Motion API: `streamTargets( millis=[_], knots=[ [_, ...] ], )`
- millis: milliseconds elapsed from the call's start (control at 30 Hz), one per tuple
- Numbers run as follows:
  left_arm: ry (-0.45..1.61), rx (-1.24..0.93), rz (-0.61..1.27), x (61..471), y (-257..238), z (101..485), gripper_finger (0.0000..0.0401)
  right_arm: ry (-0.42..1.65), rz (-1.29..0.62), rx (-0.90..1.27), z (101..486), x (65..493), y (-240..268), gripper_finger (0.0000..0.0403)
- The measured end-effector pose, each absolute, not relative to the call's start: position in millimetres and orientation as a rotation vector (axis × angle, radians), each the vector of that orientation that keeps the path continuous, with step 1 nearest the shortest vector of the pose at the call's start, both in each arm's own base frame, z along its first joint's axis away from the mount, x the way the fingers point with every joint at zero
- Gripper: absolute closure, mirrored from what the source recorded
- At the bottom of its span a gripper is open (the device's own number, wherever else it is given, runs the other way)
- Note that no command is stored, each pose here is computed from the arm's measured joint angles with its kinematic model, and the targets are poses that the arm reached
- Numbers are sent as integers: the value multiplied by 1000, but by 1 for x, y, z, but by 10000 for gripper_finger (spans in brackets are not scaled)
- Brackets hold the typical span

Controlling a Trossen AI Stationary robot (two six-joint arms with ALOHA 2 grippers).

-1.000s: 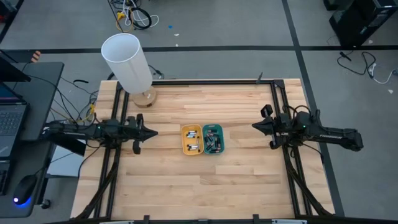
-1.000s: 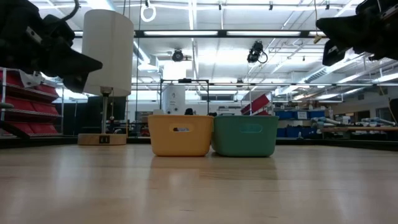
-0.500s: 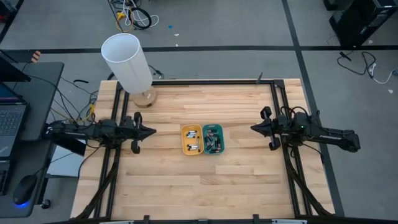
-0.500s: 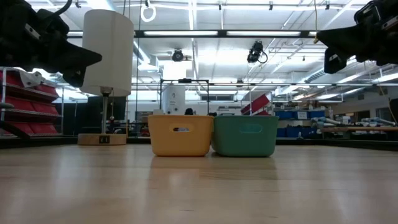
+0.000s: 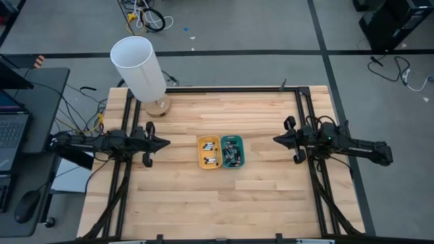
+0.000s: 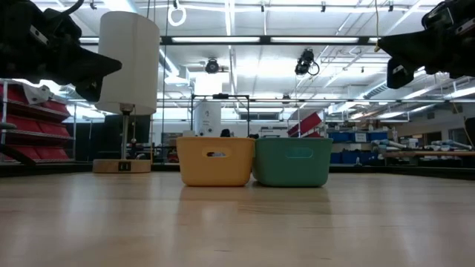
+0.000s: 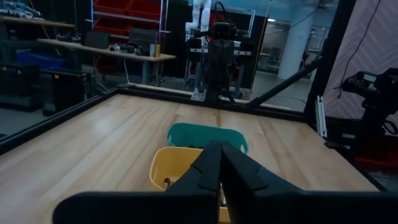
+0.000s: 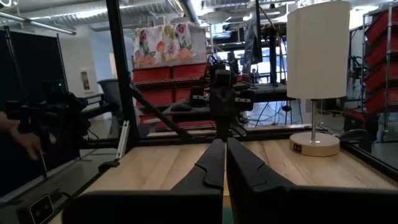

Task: Sort batteries
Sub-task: Return to Home Position

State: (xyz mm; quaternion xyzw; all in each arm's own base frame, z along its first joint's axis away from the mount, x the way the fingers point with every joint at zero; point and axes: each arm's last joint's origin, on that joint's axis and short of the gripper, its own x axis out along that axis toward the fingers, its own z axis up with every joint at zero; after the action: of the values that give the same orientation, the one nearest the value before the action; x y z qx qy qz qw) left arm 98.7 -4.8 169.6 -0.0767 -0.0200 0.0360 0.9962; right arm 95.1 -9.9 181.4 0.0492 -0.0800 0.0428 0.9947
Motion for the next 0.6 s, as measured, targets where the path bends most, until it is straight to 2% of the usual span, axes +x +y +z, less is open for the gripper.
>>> streamTargets(
  millis=[600],
  knots=[
    [-40,-154,71,99,-5,169,380,-161,86,98,181,95,-10,398]
  ],
)
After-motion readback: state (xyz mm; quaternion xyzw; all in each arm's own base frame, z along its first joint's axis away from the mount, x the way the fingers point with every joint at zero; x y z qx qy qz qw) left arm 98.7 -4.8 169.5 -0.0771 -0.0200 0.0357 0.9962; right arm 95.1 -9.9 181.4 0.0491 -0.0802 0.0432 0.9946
